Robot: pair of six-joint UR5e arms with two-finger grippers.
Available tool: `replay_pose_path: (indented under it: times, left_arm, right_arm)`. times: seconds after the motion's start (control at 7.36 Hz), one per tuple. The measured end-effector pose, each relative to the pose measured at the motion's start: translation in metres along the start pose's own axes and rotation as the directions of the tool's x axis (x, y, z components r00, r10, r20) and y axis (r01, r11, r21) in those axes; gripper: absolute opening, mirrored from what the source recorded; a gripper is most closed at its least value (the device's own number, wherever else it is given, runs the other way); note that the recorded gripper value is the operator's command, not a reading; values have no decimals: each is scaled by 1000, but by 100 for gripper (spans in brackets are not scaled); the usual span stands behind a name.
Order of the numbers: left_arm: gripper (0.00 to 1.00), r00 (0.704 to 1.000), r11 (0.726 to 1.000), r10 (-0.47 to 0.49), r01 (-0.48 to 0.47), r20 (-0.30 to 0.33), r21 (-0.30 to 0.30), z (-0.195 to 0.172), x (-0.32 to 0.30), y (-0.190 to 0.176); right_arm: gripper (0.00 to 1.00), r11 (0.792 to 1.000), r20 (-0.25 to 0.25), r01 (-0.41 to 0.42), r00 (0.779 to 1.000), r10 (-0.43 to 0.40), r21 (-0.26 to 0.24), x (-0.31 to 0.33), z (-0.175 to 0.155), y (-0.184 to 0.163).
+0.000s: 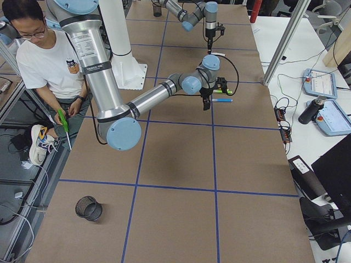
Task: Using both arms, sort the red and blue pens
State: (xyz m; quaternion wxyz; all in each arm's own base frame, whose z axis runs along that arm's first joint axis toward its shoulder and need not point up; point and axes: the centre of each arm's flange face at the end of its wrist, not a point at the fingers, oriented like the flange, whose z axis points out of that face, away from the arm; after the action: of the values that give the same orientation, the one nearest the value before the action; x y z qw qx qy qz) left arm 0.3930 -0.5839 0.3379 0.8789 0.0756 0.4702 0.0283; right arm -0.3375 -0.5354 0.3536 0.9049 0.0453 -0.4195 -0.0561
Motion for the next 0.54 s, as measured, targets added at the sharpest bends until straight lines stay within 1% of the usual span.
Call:
replay_pose_path:
  times: [0.14,0.27,0.41,0.54]
  left_arm:
    - [0,999,999,-40,40,5,-1,-23,-35,6]
    - [0,997,997,-76,76,20,2,-48,-59,16]
    - [0,994,995,-104,104,38,4,-72,-69,25]
    - [0,992,993,-118,118,48,5,-92,-70,36]
  right_arm:
    - [98,1000,-21,-6,1000,6,13,-33,18,-14]
    - [97,999,-42,4,999,-2,41,-58,44,-30]
    - [95,997,-40,4,999,-1,74,-72,71,-45]
    - [89,994,-24,-13,1000,16,106,-82,93,-58]
